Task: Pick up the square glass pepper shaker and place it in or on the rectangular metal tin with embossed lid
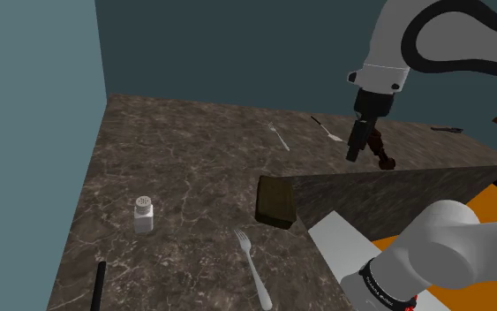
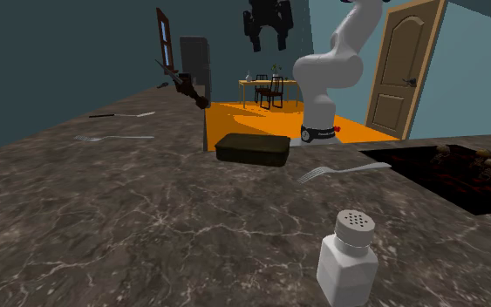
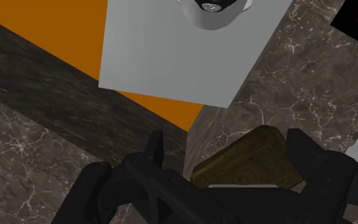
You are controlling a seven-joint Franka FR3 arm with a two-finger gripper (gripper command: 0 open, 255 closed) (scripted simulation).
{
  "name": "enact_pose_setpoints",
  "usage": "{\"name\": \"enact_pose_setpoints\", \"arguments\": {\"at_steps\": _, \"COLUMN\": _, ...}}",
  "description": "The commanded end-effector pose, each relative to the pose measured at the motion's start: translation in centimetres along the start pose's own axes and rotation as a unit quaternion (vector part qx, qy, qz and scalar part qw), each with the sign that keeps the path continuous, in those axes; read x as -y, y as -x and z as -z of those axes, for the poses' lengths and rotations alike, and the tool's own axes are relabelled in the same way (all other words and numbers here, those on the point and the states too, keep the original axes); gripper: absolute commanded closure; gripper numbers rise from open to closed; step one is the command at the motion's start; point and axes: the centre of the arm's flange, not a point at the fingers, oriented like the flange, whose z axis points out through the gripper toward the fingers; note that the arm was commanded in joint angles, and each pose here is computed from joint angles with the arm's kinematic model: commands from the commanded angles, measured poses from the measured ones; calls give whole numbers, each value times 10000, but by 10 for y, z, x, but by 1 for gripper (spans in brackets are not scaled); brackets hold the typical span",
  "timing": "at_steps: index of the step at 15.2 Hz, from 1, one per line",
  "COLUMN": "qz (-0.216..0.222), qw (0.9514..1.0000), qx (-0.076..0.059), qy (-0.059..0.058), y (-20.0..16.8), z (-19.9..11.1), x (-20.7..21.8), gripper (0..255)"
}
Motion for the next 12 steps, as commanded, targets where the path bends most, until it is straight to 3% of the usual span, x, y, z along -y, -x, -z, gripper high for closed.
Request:
{"name": "enact_pose_setpoints", "arguments": {"at_steps": 1, "qz": 0, "qw": 10000, "qx": 0, "qy": 0, "y": 0, "z": 0, "x": 0, "gripper": 0}}
{"name": "enact_pose_setpoints", "arguments": {"at_steps": 12, "qz": 102, "qw": 9999, "qx": 3, "qy": 21, "y": -96, "z": -18, "x": 108, "gripper": 0}}
